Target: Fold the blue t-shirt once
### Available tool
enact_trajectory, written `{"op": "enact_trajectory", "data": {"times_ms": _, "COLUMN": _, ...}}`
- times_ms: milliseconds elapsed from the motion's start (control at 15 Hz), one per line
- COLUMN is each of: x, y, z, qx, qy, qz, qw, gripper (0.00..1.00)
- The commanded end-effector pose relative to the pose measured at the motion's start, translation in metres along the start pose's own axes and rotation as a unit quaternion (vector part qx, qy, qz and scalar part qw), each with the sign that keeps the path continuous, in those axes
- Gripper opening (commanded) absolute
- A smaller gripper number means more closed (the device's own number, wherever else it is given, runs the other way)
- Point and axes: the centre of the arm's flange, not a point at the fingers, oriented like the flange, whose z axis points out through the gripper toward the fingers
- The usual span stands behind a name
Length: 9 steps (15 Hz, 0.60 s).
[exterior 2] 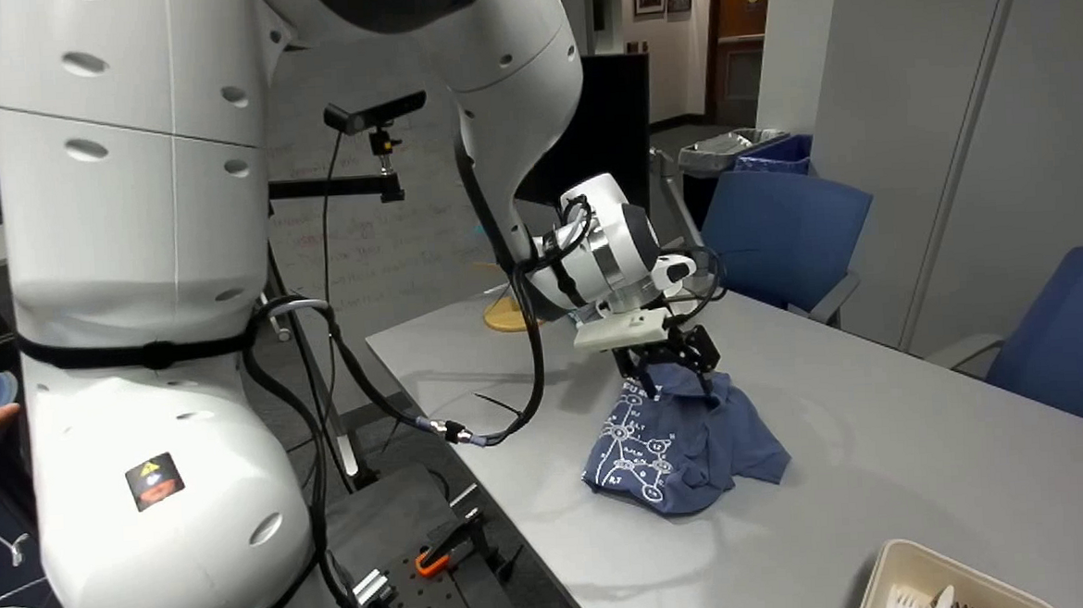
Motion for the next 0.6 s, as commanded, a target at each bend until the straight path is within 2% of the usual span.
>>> {"op": "enact_trajectory", "data": {"times_ms": 0, "x": 0.019, "y": -0.004, "z": 0.015, "qx": -0.034, "qy": 0.007, "qz": -0.01, "qw": 0.9993, "gripper": 1.0}}
{"op": "enact_trajectory", "data": {"times_ms": 267, "x": 0.026, "y": 0.0, "z": 0.02, "qx": -0.09, "qy": 0.028, "qz": -0.016, "qw": 0.9954, "gripper": 1.0}}
{"op": "enact_trajectory", "data": {"times_ms": 533, "x": 0.032, "y": 0.006, "z": 0.021, "qx": -0.158, "qy": 0.055, "qz": -0.011, "qw": 0.9858, "gripper": 1.0}}
